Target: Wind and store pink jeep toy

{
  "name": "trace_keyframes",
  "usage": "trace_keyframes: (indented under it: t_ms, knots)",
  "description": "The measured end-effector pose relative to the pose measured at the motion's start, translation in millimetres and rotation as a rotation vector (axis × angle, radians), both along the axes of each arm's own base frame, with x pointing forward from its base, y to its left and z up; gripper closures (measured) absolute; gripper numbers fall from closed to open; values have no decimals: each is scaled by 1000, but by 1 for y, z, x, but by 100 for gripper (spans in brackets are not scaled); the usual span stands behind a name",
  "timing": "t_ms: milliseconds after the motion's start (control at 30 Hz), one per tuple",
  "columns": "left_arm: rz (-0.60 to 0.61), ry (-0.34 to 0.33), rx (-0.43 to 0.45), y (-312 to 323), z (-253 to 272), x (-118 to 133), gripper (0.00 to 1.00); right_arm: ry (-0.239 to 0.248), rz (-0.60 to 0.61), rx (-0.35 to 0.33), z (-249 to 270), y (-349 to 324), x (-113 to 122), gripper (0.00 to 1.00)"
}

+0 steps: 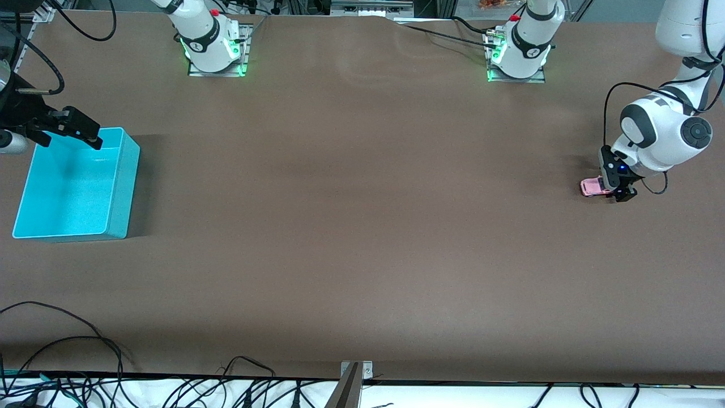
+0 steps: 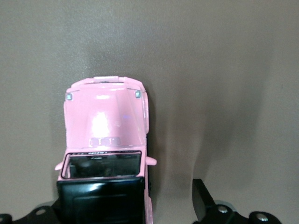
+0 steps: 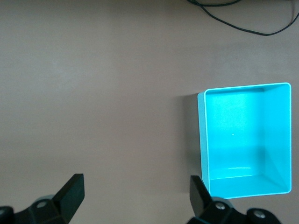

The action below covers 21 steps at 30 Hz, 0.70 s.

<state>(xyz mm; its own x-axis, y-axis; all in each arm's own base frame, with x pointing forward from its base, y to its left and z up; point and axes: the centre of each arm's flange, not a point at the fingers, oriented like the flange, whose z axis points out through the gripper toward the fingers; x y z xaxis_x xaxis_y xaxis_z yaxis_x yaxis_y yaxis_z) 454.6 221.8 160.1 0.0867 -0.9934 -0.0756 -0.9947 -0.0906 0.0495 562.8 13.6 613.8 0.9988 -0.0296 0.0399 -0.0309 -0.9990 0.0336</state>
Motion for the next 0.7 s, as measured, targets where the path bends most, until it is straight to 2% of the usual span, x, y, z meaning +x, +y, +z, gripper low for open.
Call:
trace_keyframes:
  t_ms: [433,700]
  knots:
    - [2,11,-9,1,3,2,0,0,0,0,0,0,0,0]
    - [2,61,-56,4,35,28,0,0,0,0,0,0,0,0]
